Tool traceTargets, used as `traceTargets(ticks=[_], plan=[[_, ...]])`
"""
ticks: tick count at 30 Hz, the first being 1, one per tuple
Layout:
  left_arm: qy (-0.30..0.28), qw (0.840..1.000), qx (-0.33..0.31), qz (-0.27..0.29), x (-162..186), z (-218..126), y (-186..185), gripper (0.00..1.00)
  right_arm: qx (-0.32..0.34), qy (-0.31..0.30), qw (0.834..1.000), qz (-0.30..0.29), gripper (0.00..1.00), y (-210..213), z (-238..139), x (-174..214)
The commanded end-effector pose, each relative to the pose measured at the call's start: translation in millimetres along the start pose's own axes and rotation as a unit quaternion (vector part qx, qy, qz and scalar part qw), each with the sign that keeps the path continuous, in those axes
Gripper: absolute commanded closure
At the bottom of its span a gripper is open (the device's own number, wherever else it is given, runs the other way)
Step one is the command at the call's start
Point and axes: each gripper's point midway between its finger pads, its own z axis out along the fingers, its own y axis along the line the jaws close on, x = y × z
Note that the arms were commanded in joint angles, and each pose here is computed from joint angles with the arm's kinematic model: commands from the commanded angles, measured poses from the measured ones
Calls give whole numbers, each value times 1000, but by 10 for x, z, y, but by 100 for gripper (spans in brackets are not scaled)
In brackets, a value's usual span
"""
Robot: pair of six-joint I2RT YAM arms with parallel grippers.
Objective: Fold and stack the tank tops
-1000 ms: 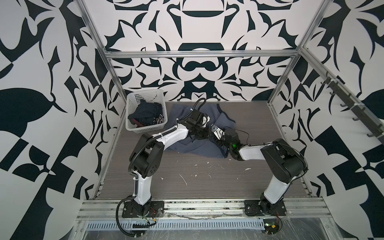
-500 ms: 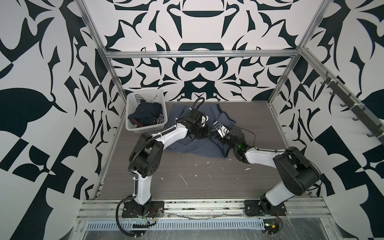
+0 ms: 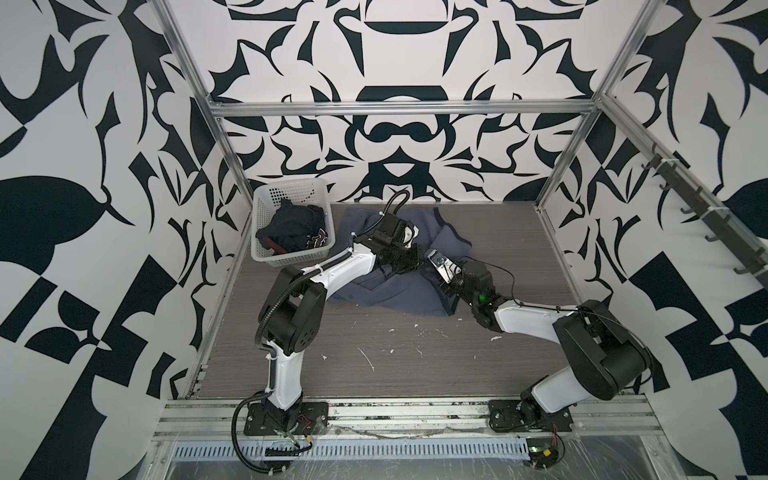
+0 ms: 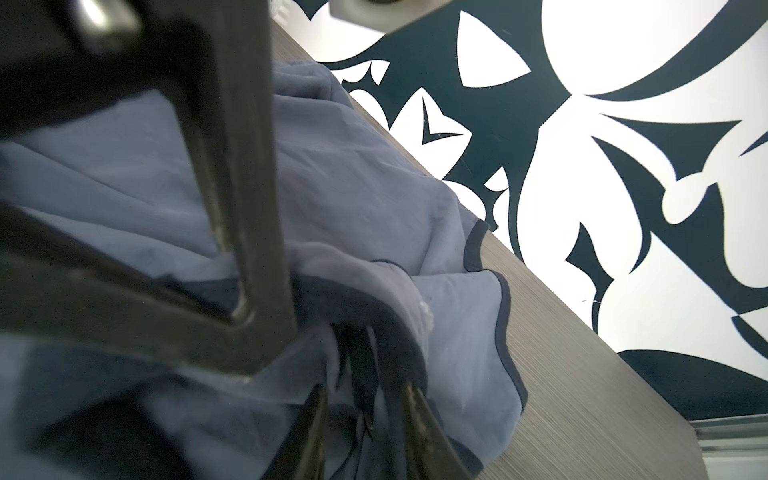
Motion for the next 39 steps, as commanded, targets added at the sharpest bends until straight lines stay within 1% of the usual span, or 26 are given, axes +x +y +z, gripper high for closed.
traceTargets(ticks=[1,5,9,11,14,17,22,25,30,33,35,37,39], plan=[[10,1000,2,-12,-17,-7,-9,100,0,-28,1000,9,68,-67,50,-205],[10,1000,16,-20,-29,-11,-67,100,11,-29,1000,-1,68,-97,215,-204],[8,999,31,-27,-42,-35,-142,100,62,-36,997,0,65,-263,366,-211],[11,999,38,-32,-38,-30,-161,100,79,-35,996,-4,62,-326,454,-219],[14,998,42,-41,-34,-15,-171,100,97,-45,994,-4,62,-376,519,-252],[9,998,36,-55,-67,-9,-122,100,98,-54,994,0,63,-365,448,-289],[-2,997,24,-80,-150,10,17,100,101,-54,993,10,70,-373,220,-274],[-4,996,23,-90,-180,26,81,100,95,-50,994,10,72,-348,125,-233],[-7,995,26,-92,-215,28,83,100,41,-33,998,18,76,-170,72,-180],[-6,996,27,-89,-221,31,88,100,-2,-18,999,27,83,-44,52,-172],[-5,996,28,-83,-221,31,91,100,-13,-3,999,34,88,-29,55,-151],[-2,997,27,-79,-203,29,97,100,-11,-2,998,54,89,-79,50,-133],[-1,997,23,-78,-194,29,131,100,-26,-5,994,107,87,-203,11,-122]])
